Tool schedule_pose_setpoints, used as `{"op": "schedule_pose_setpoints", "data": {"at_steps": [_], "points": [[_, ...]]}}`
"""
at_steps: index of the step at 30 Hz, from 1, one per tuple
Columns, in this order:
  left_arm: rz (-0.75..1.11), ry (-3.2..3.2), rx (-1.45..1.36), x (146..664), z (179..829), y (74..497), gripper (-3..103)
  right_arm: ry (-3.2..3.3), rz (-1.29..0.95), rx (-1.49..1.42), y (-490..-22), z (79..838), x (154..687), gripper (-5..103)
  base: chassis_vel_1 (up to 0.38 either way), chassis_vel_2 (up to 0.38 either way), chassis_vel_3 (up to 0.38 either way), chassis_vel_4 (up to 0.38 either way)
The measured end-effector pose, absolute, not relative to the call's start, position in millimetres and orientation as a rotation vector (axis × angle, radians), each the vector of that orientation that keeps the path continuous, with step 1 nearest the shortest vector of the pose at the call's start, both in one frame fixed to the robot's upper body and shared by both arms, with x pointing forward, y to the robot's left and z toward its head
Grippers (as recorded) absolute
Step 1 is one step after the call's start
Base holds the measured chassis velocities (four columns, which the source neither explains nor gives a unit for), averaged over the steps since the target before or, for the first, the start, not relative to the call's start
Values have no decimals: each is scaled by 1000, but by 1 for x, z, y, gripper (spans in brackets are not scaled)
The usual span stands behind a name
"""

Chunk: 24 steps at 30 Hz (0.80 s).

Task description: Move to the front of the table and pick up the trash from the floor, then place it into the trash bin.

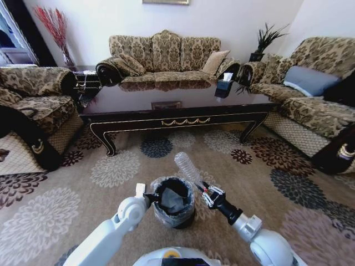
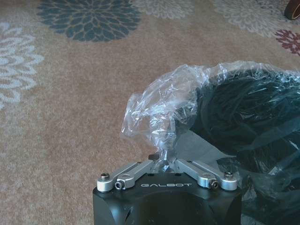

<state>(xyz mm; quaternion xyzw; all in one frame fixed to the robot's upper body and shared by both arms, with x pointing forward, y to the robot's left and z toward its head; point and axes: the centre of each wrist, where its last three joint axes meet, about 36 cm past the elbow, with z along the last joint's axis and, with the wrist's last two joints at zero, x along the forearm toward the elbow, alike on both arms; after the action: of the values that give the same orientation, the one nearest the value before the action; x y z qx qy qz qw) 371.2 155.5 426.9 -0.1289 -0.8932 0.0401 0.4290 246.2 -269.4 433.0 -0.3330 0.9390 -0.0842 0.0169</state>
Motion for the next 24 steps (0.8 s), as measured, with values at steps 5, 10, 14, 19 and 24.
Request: {"op": "schedule_pose_setpoints", "data": {"at_steps": [5,10,14,19,24], "points": [[106,-2222,-328,370,425,151,2,2933,-246,-1042,-261,424,246,18,0,0,0,0],[107,-2211,-335,366,424,150,2,2950,-238,-1034,-258,417,246,18,0,0,0,0],[97,-2204,-330,364,421,152,2,2955,-238,-1037,-257,414,246,18,0,0,0,0],[93,-2207,-326,366,422,156,2,2955,-245,-1048,-255,411,244,32,0,0,0,0],[90,-2207,-318,367,422,159,2,2955,-250,-1058,-255,410,243,48,0,0,0,0]]}}
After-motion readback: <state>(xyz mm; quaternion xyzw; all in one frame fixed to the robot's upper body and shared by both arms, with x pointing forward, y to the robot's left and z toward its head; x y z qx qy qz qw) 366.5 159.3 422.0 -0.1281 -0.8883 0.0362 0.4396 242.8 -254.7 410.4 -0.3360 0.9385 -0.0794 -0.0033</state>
